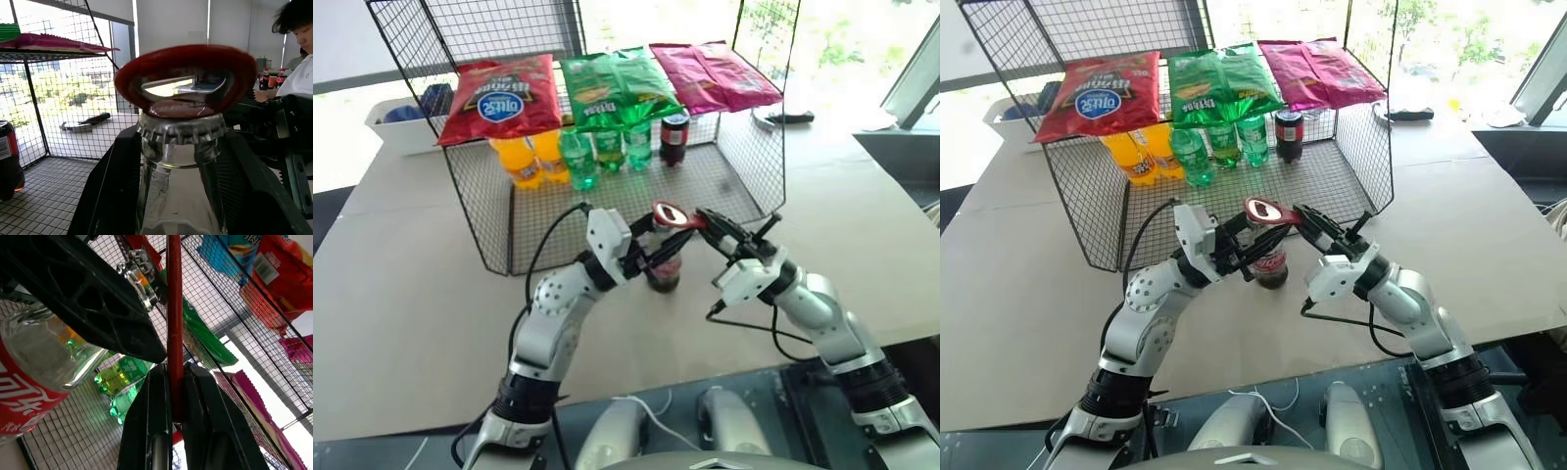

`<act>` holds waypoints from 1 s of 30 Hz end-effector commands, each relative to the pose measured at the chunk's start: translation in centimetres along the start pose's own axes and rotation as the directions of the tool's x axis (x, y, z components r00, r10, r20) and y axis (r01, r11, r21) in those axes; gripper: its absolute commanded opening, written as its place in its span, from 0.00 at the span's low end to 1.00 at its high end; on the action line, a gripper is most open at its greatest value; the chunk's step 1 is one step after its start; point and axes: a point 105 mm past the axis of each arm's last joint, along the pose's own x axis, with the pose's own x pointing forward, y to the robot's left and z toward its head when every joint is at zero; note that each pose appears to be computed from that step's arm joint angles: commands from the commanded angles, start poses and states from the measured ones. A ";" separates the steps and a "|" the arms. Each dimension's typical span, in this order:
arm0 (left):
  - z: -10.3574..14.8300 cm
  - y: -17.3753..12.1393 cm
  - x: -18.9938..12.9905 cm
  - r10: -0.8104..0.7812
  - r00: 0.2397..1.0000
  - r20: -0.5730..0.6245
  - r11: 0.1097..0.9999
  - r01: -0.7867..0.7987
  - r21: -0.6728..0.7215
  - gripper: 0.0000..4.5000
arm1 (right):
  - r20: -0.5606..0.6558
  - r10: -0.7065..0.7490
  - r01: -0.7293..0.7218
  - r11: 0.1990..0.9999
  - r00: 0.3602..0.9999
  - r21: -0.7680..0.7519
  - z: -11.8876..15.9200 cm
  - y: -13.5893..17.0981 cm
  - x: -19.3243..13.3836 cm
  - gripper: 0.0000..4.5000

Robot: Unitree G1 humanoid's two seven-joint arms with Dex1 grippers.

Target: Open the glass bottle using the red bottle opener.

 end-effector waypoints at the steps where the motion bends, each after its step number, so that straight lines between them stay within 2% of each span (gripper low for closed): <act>1: -1.2 0.0 -0.2 -0.006 0.999 -0.054 1.000 0.005 -0.030 0.35 | 0.055 0.073 -0.071 0.997 0.996 -0.034 0.2 1.7 0.1 0.00; 5: -1.3 0.1 0.1 -0.010 0.998 -0.056 0.999 0.008 -0.033 0.35 | 0.053 0.146 -0.147 0.989 0.988 0.021 -1.2 3.3 -0.3 0.00; 12: -1.3 0.2 0.2 -0.014 0.998 -0.057 0.999 0.012 -0.033 0.35 | 0.012 0.231 -0.231 0.968 0.973 0.097 -3.0 4.2 -0.8 0.00; 15: -1.4 0.2 0.2 -0.013 0.998 -0.058 0.999 0.011 -0.040 0.35 | 0.026 0.240 -0.241 0.966 0.970 0.088 -3.0 4.0 -0.8 0.00; 22: -1.7 0.1 0.1 -0.011 0.998 -0.068 0.999 0.008 -0.045 0.35 | 0.091 0.355 -0.361 0.931 0.931 0.060 -2.0 6.7 -1.8 0.00; 26: -1.7 0.2 0.1 -0.010 0.997 -0.071 0.999 0.007 -0.044 0.35 | 0.077 0.349 -0.356 0.929 0.934 0.104 -2.5 7.5 -1.6 0.00; 30: -1.6 0.7 0.1 0.008 0.998 -0.070 1.000 -0.010 -0.029 0.35 | 0.035 0.278 -0.280 0.944 0.960 0.176 -3.3 7.8 -0.8 0.00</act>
